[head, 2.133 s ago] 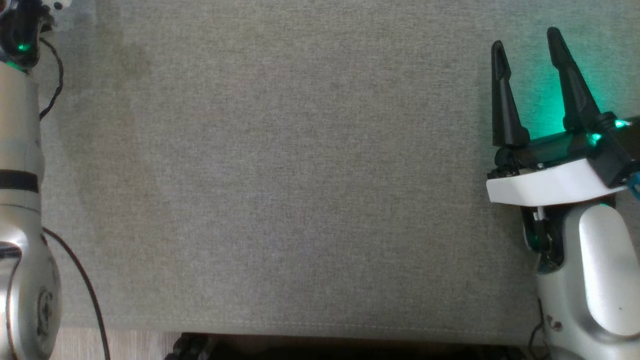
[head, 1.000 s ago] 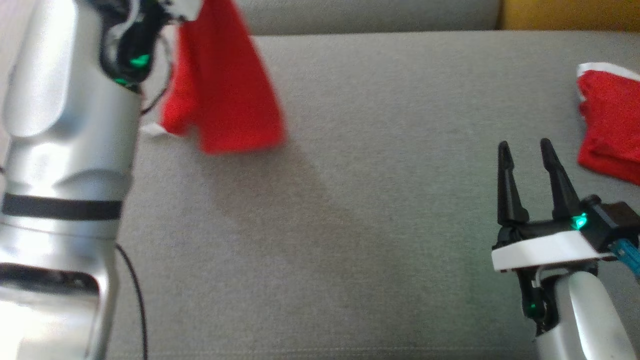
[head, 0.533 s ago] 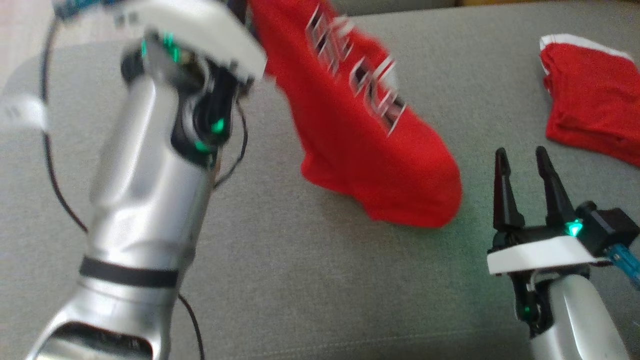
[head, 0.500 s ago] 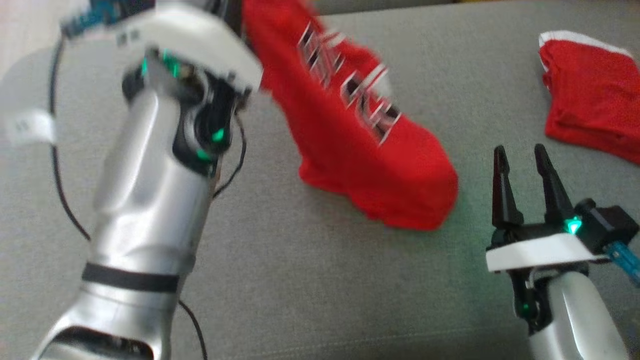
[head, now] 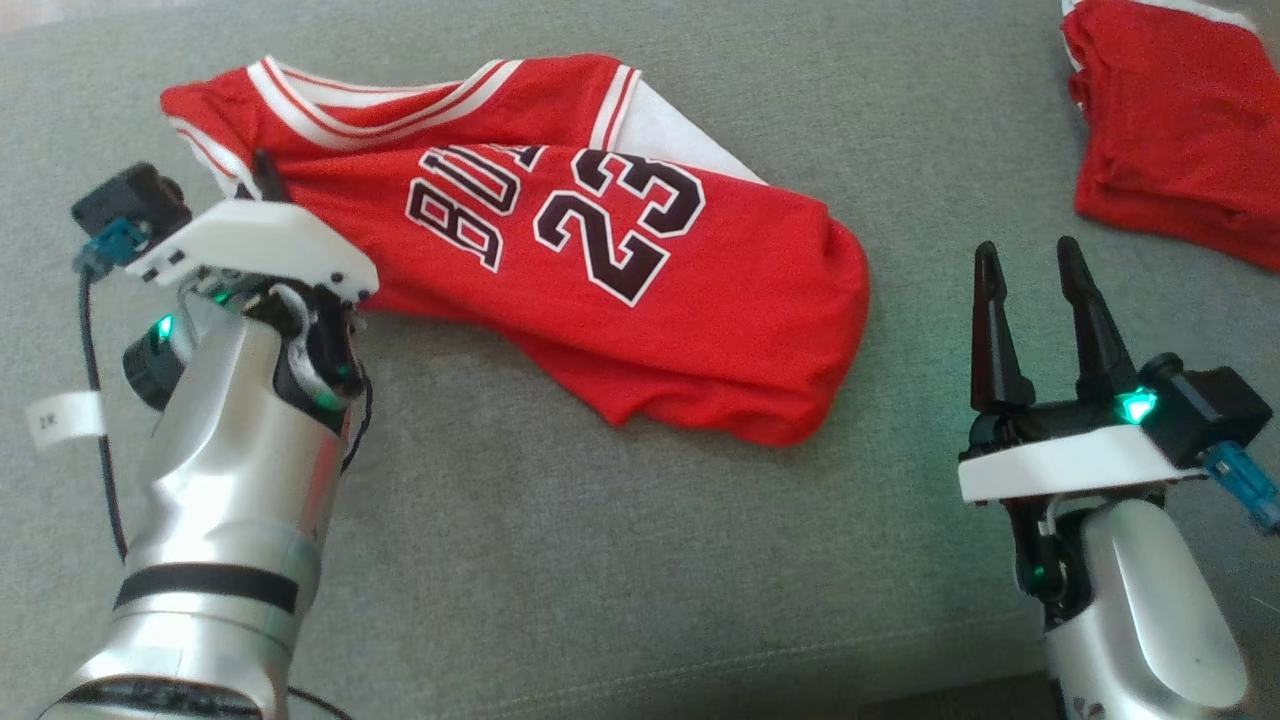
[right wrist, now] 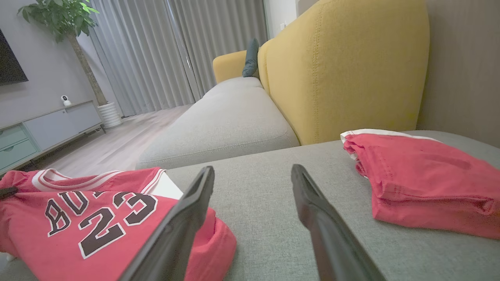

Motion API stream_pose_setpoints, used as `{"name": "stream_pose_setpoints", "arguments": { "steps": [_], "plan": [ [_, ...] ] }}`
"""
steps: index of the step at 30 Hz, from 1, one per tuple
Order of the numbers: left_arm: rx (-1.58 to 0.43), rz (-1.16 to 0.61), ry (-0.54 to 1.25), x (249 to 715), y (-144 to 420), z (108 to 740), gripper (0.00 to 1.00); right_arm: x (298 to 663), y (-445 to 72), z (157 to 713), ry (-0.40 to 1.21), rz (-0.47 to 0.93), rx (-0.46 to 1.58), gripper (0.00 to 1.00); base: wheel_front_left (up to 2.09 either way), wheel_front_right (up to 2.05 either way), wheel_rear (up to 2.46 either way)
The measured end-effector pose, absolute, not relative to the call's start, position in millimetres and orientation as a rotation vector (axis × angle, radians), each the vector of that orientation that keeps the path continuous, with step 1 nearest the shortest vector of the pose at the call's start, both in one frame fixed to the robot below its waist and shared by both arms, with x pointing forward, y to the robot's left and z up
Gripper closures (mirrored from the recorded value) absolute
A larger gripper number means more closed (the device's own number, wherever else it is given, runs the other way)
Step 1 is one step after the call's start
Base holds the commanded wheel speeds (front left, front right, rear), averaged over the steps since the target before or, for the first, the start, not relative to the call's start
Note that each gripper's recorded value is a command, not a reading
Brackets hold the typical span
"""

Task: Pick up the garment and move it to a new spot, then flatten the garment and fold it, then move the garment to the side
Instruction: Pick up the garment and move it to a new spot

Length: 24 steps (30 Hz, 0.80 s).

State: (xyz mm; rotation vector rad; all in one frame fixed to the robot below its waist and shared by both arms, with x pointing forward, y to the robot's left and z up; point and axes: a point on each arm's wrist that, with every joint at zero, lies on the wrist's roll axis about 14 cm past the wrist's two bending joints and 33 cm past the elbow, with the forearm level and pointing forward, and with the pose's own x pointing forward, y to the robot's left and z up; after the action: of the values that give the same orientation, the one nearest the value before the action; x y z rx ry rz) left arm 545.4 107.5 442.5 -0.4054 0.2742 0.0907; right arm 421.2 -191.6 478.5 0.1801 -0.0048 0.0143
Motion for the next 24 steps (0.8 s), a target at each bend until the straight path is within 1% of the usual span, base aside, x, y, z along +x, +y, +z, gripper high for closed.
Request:
{"name": "stream_pose_setpoints", "arguments": {
  "steps": [1, 2, 10, 14, 21, 24],
  "plan": [
    [-0.393, 0.089, 0.276, 544, 109, 440, 0.24, 422, -191, 479, -0.007, 0.017, 0.179, 0.00, 0.00, 0.00, 0.00],
    [-0.380, 0.085, 0.275, 543, 110, 438, 0.00, 423, -190, 479, -0.008, 0.021, 0.175, 0.00, 0.00, 0.00, 0.00],
    [-0.296, -0.031, 0.231, 533, 104, 450, 0.00, 427, -179, 488, -0.029, 0.056, 0.156, 0.00, 0.00, 0.00, 0.00],
    [-0.268, -0.084, 0.159, 522, 104, 472, 0.00, 428, -171, 498, -0.056, 0.080, 0.147, 0.00, 0.00, 0.00, 0.00],
    [-0.222, -0.118, 0.058, 476, 114, 496, 0.00, 415, -158, 513, -0.083, 0.119, 0.142, 0.00, 0.00, 0.00, 0.00],
    [-0.217, -0.095, 0.023, 452, 126, 501, 0.00, 407, -154, 514, -0.077, 0.128, 0.145, 0.00, 0.00, 0.00, 0.00]
  ]
}}
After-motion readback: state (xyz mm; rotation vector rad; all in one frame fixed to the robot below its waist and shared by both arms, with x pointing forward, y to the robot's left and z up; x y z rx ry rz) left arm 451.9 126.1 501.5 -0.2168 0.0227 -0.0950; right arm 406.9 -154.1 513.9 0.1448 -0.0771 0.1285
